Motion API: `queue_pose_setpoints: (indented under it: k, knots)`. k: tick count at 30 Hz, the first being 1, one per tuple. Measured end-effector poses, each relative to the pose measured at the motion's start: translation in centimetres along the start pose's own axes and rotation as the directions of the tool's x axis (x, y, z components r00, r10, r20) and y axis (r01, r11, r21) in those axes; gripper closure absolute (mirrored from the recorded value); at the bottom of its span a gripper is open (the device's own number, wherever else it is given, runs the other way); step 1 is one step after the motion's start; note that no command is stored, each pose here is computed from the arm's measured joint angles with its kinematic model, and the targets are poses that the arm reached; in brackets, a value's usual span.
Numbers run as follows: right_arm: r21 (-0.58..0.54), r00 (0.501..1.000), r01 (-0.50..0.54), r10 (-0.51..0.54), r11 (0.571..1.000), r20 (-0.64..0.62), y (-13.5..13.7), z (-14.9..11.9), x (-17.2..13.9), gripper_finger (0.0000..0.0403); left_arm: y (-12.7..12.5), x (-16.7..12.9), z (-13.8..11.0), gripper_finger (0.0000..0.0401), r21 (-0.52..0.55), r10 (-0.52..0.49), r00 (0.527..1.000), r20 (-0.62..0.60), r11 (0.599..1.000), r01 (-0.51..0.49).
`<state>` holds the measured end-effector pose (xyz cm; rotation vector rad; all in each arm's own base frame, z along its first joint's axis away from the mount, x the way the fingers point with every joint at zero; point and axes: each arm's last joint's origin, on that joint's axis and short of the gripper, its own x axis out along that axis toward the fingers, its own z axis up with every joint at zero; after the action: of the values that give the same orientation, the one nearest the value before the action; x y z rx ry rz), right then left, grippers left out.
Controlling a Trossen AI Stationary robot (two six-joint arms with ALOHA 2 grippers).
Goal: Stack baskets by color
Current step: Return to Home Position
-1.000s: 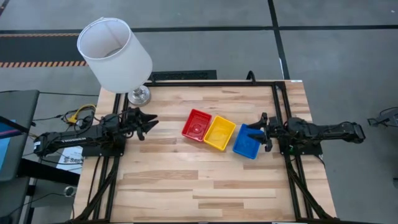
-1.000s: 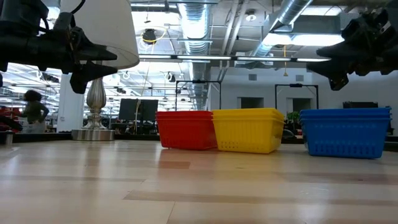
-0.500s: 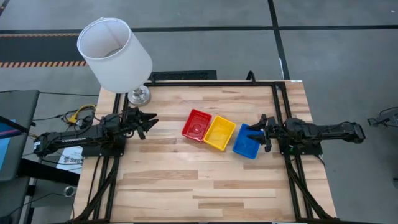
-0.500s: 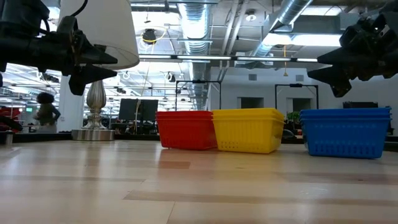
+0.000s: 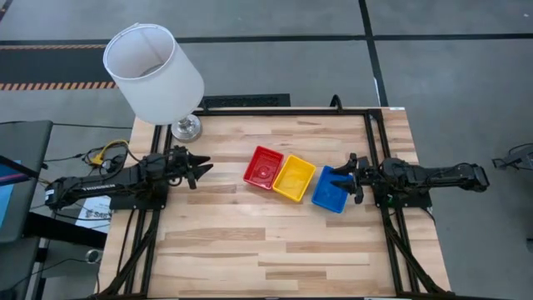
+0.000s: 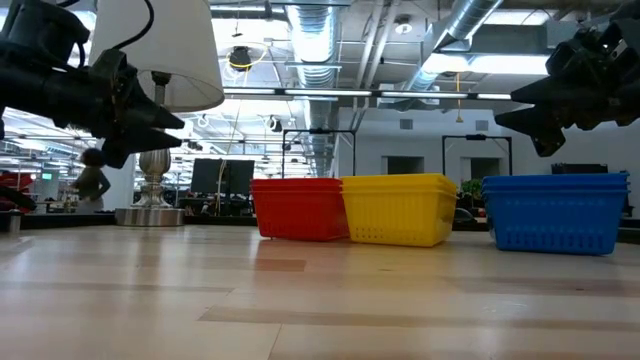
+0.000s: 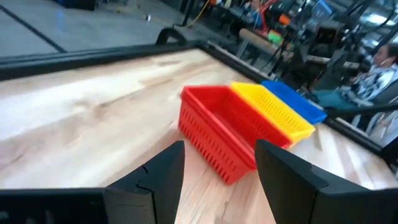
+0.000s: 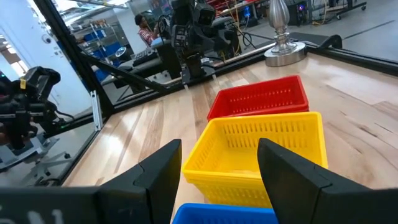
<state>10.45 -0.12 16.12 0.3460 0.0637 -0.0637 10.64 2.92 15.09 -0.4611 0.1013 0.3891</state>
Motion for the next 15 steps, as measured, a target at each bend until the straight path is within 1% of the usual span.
queue_pose_setpoints:
  k: [6,10,15]
  knots:
    - [0.0,1.0,0.0,0.0,1.0,0.0,0.0,0.0,0.0,0.017,-0.01,0.0,-0.01,0.0216,0.0,-0.003,1.0,-0.003,1.0,0.003]
    - [0.0,1.0,0.0,0.0,1.0,0.0,0.0,0.0,0.0,0.017,-0.01,0.0,0.0,0.0216,-0.031,-0.001,1.0,-0.002,1.0,0.001]
    - [0.0,1.0,0.0,0.0,1.0,-0.001,0.0,-0.01,0.0,0.017,0.01,0.0,0.02,0.0216,0.0,0.005,1.0,0.002,1.0,-0.005]
